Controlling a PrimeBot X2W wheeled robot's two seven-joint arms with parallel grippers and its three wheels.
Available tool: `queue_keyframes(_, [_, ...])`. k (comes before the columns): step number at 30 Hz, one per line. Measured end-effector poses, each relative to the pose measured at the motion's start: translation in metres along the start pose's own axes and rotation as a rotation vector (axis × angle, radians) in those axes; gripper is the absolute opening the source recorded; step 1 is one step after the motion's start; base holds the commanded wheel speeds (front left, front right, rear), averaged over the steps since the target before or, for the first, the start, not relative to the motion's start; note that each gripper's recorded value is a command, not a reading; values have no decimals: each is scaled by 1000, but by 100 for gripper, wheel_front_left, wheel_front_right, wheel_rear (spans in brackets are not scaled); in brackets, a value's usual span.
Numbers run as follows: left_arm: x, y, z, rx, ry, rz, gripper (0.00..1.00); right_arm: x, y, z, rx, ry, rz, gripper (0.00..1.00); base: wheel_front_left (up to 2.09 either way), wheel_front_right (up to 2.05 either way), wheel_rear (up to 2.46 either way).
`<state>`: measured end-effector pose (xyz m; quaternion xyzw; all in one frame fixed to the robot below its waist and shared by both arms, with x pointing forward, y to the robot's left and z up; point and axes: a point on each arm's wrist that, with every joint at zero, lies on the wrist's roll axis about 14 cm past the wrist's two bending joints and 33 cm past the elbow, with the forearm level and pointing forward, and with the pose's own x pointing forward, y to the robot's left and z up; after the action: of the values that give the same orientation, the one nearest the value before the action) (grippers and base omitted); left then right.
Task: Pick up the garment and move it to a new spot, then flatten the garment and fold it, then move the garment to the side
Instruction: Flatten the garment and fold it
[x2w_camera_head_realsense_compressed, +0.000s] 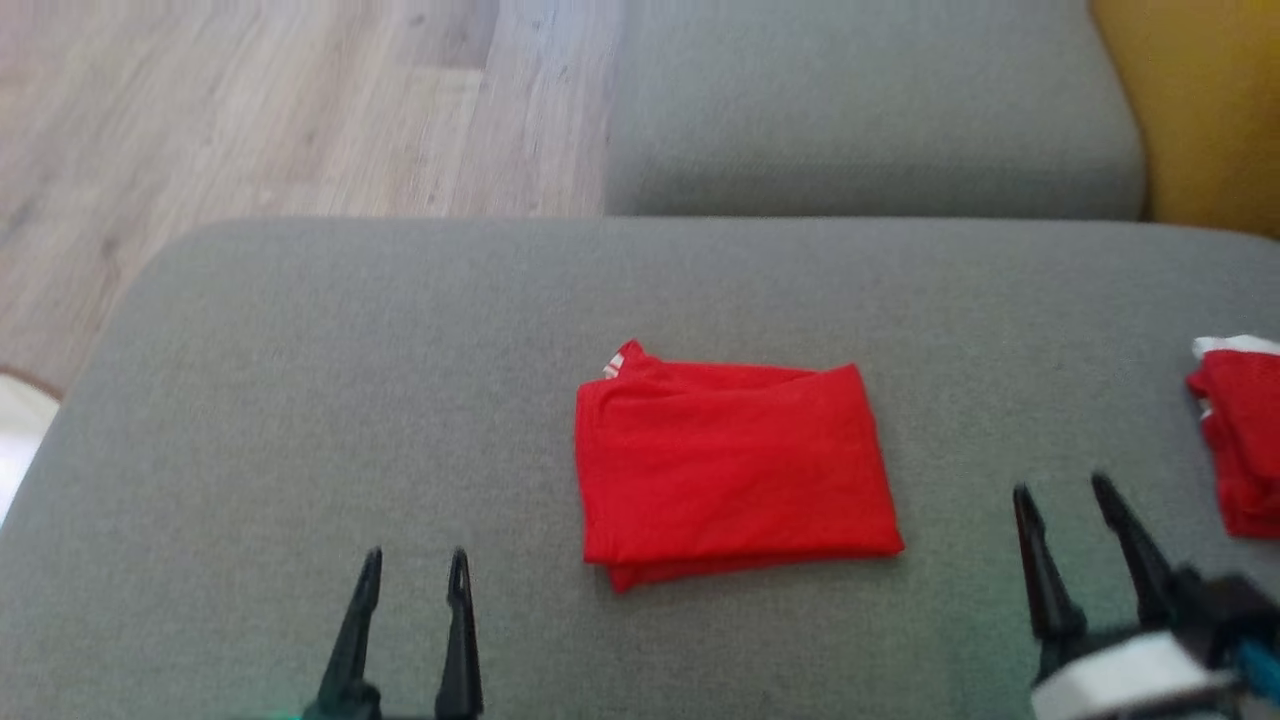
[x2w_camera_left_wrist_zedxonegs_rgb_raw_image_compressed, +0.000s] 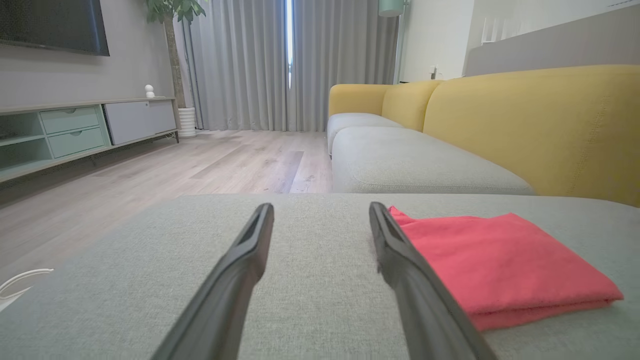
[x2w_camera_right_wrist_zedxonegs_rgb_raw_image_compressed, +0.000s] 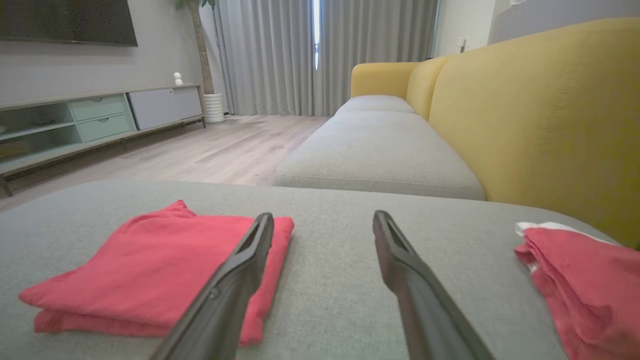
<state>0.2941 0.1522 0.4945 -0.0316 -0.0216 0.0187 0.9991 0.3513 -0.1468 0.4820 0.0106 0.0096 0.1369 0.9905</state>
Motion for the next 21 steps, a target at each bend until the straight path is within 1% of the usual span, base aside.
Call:
queue_keyframes(2, [-9, -2, -1, -2, 1, -9, 100, -15, 1, -5, -9, 11, -19, 100, 0, 0, 0])
queue_keyframes(3, [-9, -2, -1, -2, 1, -9, 100, -15, 1, -5, -9, 11, -19, 100, 0, 0, 0])
queue_keyframes(8, [-25, -3, -5, 13, 12, -33, 100, -40, 6, -16, 18, 34, -59, 100, 0, 0, 0])
queue_keyframes(14, [-27, -2, -2, 17, 0, -41, 100, -42, 11, -11, -3, 18, -59, 100, 0, 0, 0])
queue_keyframes(17, [-28, -2, -1, 18, -4, -42, 100, -42, 14, -10, 6, 13, -61, 100, 0, 0, 0])
queue_keyframes(21, [-29, -2, 0, 36, -8, -46, 100, -41, 17, -11, -3, 14, -55, 100, 0, 0, 0])
